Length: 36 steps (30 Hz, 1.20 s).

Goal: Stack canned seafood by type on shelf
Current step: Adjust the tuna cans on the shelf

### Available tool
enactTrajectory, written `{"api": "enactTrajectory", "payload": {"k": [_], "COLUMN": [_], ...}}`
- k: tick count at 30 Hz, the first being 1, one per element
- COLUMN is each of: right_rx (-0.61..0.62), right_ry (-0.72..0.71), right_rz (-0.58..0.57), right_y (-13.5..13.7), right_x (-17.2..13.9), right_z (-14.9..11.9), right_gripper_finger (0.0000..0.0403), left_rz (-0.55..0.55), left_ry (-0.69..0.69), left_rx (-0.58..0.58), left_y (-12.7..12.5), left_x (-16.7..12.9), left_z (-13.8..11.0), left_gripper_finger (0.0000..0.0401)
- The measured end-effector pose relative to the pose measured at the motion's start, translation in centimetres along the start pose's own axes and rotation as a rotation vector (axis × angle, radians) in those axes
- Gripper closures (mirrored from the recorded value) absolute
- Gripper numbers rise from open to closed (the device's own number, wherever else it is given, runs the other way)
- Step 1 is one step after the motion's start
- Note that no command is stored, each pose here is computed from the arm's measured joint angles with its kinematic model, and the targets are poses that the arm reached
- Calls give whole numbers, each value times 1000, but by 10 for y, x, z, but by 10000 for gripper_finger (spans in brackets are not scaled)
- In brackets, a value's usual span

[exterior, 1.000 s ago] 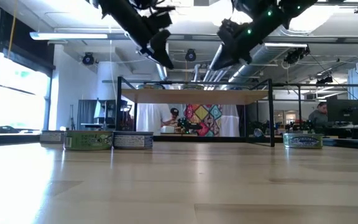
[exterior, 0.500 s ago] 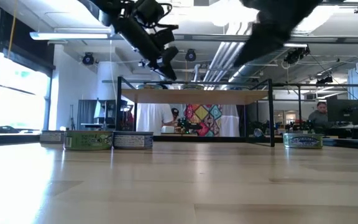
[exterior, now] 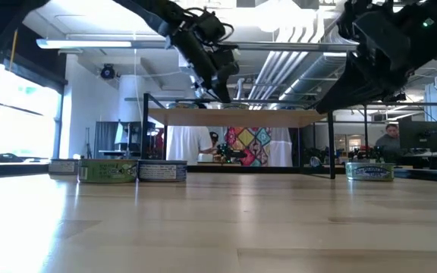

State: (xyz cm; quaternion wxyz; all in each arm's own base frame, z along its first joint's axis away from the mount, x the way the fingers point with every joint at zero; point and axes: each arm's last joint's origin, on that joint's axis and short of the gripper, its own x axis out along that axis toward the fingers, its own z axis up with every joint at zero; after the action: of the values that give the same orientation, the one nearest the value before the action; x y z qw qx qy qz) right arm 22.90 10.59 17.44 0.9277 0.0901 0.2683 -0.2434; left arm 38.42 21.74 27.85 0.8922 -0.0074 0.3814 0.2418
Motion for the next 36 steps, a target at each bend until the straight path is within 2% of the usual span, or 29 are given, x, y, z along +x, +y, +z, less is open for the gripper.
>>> {"api": "enactTrajectory", "payload": {"k": [9, 28, 36], "right_rx": [11, -7, -7], "right_ry": [-22, -39, -39], "right_rz": [-5, -22, -22], "right_y": [1, 0, 0], "right_x": [0, 0, 0], "right_z": [2, 2, 2], "right_gripper_finger": [403, 403, 403], "left_rz": [7, -2, 40], "left_ry": [-25, 11, 18], "left_rx": [25, 36, 43], "left_y": [-1, -6, -7], "left_x": [18, 8, 3], "left_z": [5, 4, 5], "left_gripper_finger": [401, 401, 401]}}
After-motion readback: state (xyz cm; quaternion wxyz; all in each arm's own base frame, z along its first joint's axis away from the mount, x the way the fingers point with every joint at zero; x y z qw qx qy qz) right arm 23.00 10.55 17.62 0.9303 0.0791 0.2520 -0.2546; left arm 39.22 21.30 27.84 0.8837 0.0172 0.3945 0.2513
